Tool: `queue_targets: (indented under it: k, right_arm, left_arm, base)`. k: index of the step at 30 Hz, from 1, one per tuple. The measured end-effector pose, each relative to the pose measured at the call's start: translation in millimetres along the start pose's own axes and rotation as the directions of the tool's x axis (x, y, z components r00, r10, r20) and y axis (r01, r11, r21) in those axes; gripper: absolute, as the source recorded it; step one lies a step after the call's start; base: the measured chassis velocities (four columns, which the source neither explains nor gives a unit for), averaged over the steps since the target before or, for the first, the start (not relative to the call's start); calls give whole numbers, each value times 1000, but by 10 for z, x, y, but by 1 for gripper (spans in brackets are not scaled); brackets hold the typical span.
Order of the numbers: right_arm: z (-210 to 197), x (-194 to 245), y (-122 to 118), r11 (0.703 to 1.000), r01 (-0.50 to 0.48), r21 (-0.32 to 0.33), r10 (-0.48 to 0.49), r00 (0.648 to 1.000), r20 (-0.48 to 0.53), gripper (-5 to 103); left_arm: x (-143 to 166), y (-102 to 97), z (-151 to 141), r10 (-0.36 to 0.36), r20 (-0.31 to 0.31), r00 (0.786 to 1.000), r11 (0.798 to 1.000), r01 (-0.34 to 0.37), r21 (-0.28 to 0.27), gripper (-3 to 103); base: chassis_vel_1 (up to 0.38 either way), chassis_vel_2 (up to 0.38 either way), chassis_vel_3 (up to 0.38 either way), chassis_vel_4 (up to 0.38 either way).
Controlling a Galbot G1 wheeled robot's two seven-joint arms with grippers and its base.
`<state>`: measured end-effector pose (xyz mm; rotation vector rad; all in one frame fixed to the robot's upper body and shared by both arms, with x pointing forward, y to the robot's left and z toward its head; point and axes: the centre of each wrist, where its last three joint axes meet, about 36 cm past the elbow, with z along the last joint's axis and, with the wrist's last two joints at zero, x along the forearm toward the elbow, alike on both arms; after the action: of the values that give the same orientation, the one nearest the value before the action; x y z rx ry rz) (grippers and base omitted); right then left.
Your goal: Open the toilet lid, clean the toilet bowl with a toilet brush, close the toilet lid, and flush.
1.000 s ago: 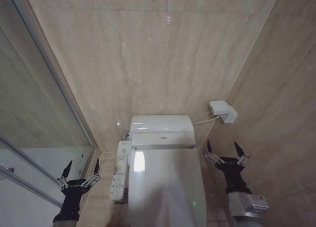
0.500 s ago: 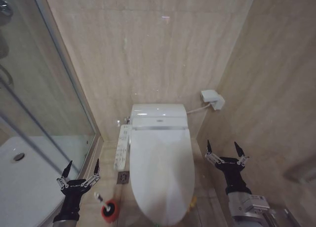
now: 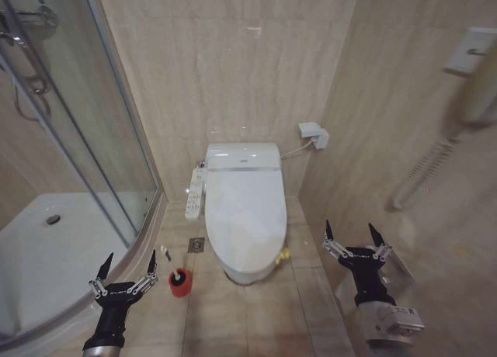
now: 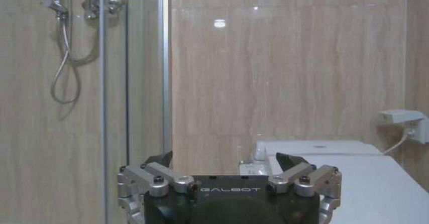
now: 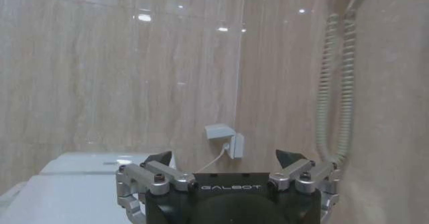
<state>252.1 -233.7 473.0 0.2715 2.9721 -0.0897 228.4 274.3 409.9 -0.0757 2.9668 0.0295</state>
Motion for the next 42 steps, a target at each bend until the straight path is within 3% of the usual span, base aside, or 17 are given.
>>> queue_targets:
  k: [15,34,42]
  right_arm:
    - [-1,-3,0,1000,0,0,0,1000,1,100]
    - [0,0,0,1000,0,0,0,1000,0,100]
    - [-1,-3,0,1000,0,0,0,1000,1,100]
  left_arm:
    - [-3,0,-1,0,1,1000,1000,0,0,100]
    - [-1,-1,0,0,0,1000,1000,0,0,100]
    - [-3,0,-1,0,1,1000,1000,0,0,100]
  base:
    - [-21,19,14,-6]
    - [168,-171,-174,157]
    - [-9,1,6,-9]
